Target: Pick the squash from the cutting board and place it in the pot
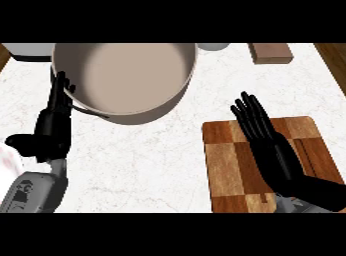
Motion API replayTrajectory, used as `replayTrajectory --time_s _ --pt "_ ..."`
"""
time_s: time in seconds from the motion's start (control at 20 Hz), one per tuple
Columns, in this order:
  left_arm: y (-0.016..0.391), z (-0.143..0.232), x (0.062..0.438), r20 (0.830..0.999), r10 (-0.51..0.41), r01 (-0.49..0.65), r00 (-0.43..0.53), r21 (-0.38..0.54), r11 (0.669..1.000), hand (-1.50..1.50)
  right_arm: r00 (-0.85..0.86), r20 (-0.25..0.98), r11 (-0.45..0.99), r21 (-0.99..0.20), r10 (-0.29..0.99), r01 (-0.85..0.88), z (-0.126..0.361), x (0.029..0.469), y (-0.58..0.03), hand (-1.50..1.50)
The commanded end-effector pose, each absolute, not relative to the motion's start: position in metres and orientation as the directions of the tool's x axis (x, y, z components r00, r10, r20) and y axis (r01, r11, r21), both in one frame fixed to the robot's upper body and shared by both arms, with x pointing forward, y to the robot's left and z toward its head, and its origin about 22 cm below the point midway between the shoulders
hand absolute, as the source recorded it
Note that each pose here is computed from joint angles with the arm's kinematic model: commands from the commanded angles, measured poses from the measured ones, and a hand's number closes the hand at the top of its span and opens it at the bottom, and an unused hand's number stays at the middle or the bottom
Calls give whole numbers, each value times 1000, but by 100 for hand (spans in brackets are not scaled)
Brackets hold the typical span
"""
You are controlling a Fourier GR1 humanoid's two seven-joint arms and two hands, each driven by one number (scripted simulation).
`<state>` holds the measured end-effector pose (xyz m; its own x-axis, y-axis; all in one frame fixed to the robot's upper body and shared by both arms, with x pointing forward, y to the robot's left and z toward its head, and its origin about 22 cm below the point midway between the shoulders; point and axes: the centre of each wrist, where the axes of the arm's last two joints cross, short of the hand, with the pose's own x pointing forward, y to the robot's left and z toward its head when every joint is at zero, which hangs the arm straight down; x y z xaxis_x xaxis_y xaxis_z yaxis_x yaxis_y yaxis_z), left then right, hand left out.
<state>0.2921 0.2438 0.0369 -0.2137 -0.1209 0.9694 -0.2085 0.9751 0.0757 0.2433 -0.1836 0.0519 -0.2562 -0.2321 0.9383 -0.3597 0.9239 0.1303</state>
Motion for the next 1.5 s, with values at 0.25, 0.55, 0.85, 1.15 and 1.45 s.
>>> replayTrajectory --time_s 0.25,0.55,0.85,1.15,1.45 --pt "225 38 282 998 -60 -42 -20 59 997 0 -21 984 680 105 -175 -725 59 259 -217 -150" --pt "222 41 265 999 -9 -27 52 10 1000 0 -561 805 837 -434 194 -333 86 266 -313 -150" --pt "223 49 262 997 -18 -29 78 20 999 0 -613 699 706 -639 368 -305 116 250 -385 -150" --pt "233 58 258 996 -9 -34 83 12 999 0 -608 564 494 -815 558 -302 188 245 -418 -150" --pt "229 58 266 995 -34 -35 93 38 999 0 -543 476 298 -873 692 -386 208 238 -384 -150"
